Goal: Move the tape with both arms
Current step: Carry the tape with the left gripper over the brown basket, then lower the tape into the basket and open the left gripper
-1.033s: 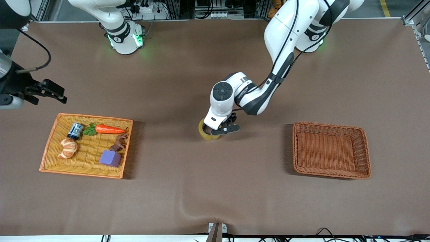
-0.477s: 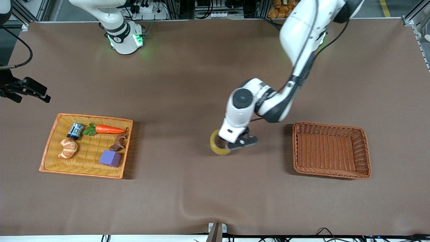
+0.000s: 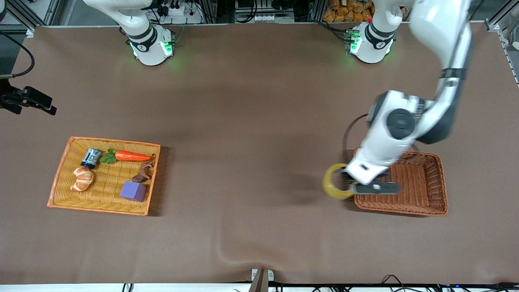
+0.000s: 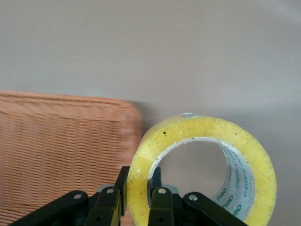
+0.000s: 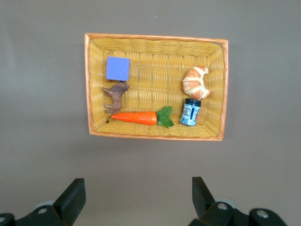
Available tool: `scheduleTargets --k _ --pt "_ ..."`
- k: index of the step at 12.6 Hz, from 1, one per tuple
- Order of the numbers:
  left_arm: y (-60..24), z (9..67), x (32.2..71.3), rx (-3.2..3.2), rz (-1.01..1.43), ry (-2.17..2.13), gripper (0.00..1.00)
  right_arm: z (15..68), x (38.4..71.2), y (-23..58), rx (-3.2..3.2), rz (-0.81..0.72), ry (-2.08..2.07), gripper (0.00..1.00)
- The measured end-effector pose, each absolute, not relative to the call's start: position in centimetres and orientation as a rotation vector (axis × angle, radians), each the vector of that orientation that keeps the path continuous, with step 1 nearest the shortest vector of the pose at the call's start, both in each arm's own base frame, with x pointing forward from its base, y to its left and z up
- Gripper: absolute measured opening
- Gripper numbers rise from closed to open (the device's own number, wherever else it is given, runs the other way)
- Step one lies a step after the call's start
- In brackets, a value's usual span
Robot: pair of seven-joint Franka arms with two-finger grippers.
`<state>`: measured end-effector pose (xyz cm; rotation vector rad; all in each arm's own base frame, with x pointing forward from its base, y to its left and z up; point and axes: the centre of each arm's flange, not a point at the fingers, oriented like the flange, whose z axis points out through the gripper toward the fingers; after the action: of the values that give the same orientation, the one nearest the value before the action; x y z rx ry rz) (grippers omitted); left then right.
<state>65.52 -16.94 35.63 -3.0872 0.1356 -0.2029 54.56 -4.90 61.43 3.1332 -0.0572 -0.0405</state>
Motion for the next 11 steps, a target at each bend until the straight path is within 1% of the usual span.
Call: scheduleTargets --k 3,5,6,8,9,11 --pt "-6.6 32.3 66.0 -3.054 -0.078 0.318 0.22 61.7 54.3 -3.3 3.115 -0.069 -0.009 1.0" --pt "-3.0 29.6 66.0 -3.056 -0.008 0.355 0.22 62.1 54.3 -3.3 3.115 -0.059 -0.01 1.0" --pt "-2.1 28.7 66.0 -3.058 0.003 0.372 0.29 62.2 54.3 -3.3 3.115 -0.058 -0.01 1.0" --pt "-2.0 28.8 66.3 -3.058 -0.012 0.391 0.51 62.2 54.3 -3.4 3.115 -0.058 -0.011 1.0" --pt "-2.3 29.6 66.8 -3.057 -0.04 0.397 0.59 62.2 54.3 -3.4 3.115 -0.058 -0.012 1.0" --pt "-3.1 32.7 67.6 -3.051 -0.103 0.409 0.82 62.2 54.3 -3.4 3.115 -0.058 -0.012 1.0"
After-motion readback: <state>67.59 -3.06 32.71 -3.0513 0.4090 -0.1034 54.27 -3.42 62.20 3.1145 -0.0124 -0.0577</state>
